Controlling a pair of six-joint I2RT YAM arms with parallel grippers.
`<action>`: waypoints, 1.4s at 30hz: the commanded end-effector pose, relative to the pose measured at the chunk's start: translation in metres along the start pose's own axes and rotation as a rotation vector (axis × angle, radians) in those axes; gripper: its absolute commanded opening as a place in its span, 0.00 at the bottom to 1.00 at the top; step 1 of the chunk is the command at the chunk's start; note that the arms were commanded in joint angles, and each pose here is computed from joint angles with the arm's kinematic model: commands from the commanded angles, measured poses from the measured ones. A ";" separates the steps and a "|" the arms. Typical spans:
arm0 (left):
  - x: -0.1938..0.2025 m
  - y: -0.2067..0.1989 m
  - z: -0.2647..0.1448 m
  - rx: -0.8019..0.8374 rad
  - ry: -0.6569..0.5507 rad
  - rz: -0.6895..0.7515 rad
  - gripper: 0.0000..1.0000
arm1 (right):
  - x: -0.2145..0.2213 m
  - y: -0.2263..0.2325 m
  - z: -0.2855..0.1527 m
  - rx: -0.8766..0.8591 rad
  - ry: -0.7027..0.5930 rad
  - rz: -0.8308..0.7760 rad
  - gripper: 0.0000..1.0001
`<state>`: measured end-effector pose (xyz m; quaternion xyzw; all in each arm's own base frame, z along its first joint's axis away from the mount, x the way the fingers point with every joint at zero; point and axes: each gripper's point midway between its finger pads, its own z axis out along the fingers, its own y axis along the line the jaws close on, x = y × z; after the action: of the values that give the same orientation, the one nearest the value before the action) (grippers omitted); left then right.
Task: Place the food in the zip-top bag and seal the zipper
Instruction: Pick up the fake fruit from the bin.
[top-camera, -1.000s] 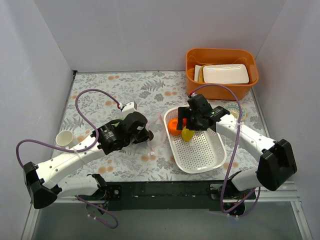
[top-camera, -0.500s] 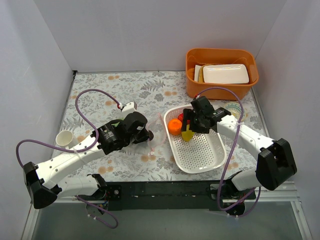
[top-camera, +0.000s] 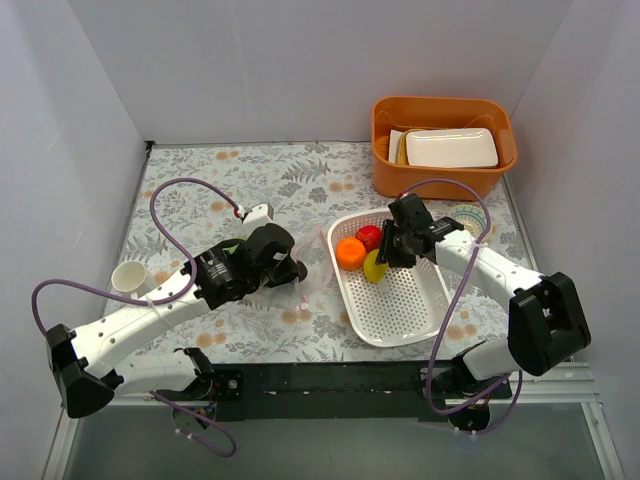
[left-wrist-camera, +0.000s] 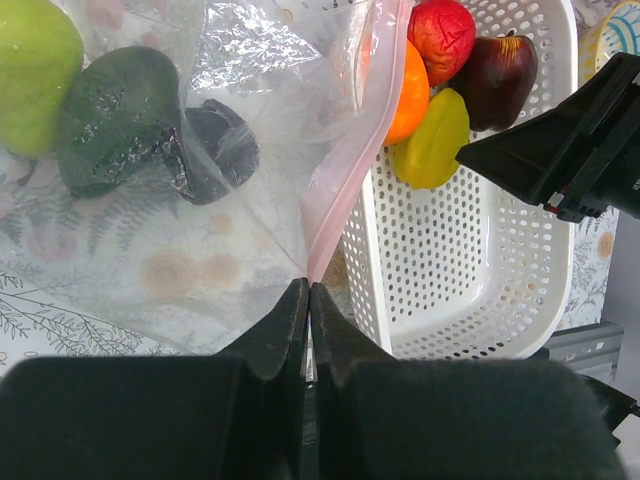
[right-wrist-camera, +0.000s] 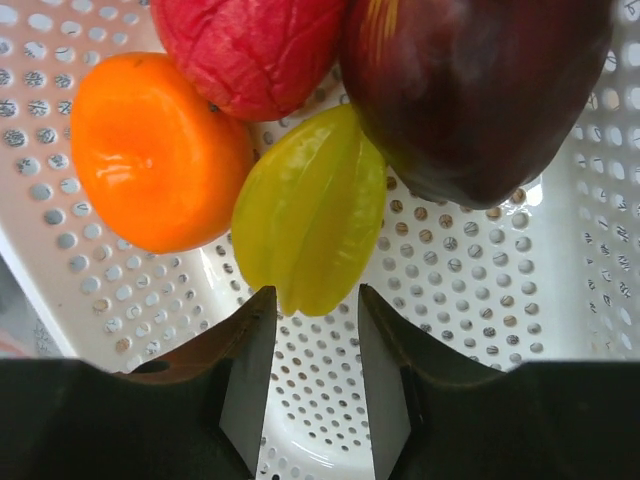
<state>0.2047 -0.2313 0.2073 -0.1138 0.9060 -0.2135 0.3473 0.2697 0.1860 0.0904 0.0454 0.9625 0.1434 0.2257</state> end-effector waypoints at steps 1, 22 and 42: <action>-0.010 0.004 -0.007 -0.002 -0.035 -0.006 0.00 | -0.004 -0.001 0.009 -0.032 -0.004 0.023 0.45; -0.008 0.001 -0.005 -0.001 -0.026 -0.007 0.00 | -0.006 0.001 0.026 -0.056 0.052 -0.039 0.31; -0.004 -0.002 0.003 -0.003 -0.009 0.008 0.00 | 0.006 -0.013 0.000 -0.047 0.025 -0.079 0.50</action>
<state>0.2048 -0.2316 0.2020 -0.1121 0.9099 -0.2052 0.3426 0.2708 0.1836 0.0771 0.0028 0.9641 0.1645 0.2084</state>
